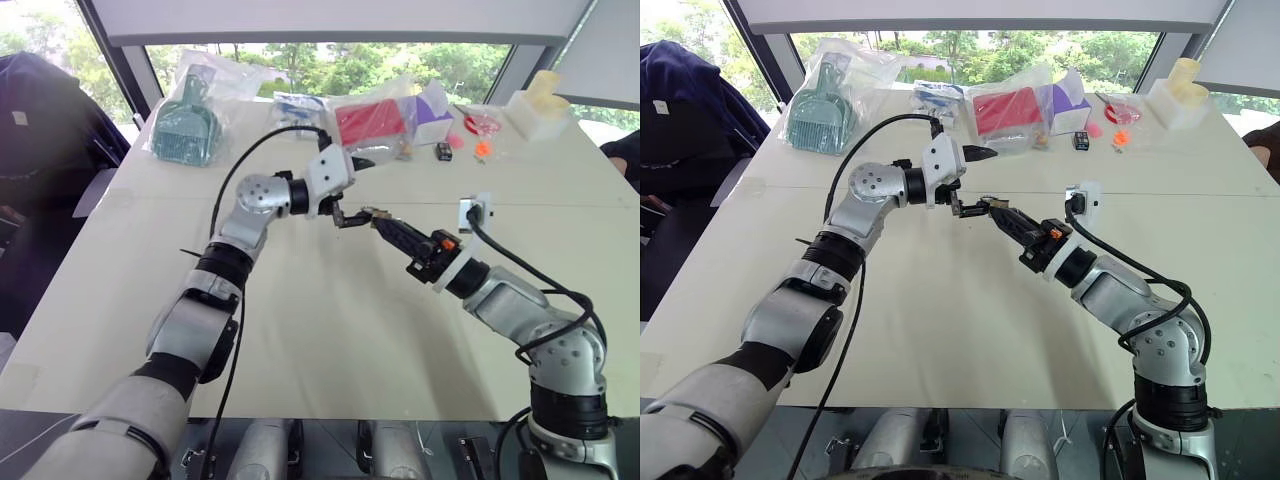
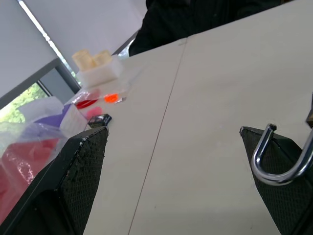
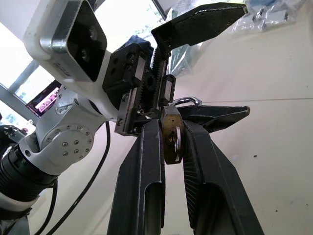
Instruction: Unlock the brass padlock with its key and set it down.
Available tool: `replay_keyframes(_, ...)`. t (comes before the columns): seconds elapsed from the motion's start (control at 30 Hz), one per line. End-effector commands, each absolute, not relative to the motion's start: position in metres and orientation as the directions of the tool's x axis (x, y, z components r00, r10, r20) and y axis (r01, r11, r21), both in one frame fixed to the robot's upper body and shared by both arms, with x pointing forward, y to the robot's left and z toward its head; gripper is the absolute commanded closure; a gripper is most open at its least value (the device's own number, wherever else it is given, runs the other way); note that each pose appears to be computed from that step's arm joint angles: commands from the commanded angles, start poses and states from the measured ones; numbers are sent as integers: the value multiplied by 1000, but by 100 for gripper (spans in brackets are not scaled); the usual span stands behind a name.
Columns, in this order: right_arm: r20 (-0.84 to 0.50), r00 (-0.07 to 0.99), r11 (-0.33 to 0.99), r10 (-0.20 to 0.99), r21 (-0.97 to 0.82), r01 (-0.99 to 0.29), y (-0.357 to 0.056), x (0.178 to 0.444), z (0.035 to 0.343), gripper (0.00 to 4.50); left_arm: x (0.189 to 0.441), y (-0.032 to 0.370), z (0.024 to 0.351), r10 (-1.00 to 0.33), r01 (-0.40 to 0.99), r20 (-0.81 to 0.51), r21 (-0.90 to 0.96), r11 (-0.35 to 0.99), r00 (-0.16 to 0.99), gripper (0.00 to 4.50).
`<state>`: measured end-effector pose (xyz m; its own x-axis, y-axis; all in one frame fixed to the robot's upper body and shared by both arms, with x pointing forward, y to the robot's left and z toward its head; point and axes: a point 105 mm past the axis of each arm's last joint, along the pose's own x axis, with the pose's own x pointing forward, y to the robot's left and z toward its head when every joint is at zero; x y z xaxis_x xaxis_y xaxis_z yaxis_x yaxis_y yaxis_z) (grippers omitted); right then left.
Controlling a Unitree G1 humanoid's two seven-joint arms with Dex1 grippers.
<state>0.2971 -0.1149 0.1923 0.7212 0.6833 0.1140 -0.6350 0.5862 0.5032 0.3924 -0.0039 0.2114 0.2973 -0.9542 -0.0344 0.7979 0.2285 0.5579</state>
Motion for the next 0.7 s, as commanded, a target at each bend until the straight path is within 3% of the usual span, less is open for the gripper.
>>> replay_keyframes(0.03, 138, 694, 561, 706, 489, -668, -108, 289, 199, 450, 391, -6, 234, -954, 757, 39, 599, 261, 297, 4)
replay_keyframes(0.33, 111, 691, 557, 715, 507, -658, -107, 287, 193, 450, 388, -10, 231, -950, 756, 71, 590, 285, 303, 4)
replay_keyframes(0.53, 86, 754, 590, 651, 569, -574, -133, 298, 188, 450, 397, 26, 183, -913, 811, -137, 524, 262, 383, 4)
replay_keyframes(0.7, -142, 767, 637, 626, 661, -397, -155, 305, 143, 450, 381, 63, 161, -897, 889, -248, 379, 259, 367, 4)
